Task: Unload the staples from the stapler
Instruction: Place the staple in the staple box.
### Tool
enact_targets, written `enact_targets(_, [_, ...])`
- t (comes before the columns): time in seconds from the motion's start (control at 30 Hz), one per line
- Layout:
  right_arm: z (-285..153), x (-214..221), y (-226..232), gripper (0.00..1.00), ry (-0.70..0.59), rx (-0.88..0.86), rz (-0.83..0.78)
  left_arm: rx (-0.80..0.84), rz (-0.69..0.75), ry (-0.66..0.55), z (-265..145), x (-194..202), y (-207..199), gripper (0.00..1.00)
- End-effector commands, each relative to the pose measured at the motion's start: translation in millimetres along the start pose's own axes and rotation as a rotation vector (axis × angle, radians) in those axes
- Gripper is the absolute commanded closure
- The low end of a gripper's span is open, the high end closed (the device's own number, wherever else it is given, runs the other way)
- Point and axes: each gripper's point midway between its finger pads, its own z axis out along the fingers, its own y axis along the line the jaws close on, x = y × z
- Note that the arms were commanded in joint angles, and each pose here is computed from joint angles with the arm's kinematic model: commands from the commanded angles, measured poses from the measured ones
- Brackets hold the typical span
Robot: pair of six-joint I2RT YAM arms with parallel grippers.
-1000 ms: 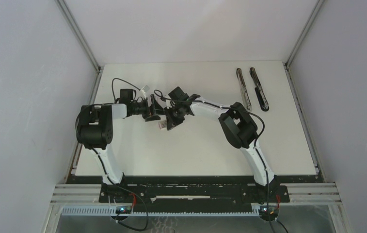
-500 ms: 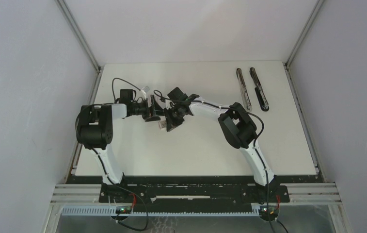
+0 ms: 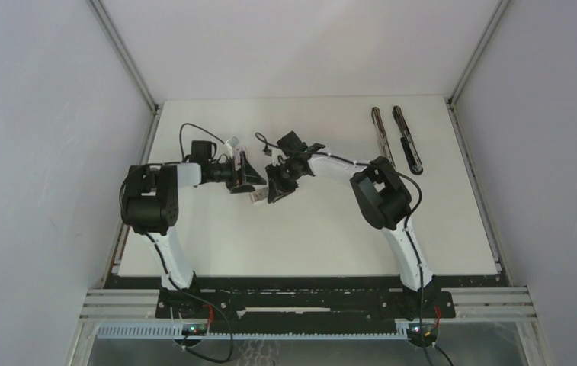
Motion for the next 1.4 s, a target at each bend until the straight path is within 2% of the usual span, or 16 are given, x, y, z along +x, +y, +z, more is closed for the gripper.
enact_targets(0.0, [-58.5,-44.0,21.3,0.76,-0.169,-0.085,-0.095,0.060,-0.003,0.070,2.6,23.3,-13.6,0.01])
enact_targets(0.13, [-70.4,-36.8,24.5,0.73,-0.180,-0.100,-0.115,0.066,0.002,0.069,1.2,24.5,-16.4,0.00])
enact_targets(0.37, [-53.8,-9.9,20.5,0.73,-0.150,-0.164,-0.005,0.072,0.013,0.069,-2.7,30.8,-20.9,0.00])
enact_targets(0.8, [-29.1,-23.1,22.7,0.81,-0.121,-0.232,0.088,0.093,0.011,0.089,-2.4,38.8,-20.3,0.00])
enact_targets(1.37, [-11.9,-22.7,16.8,0.83,-0.090,-0.224,0.105,0.110,0.011,0.089,-0.9,38.9,-20.1,0.00])
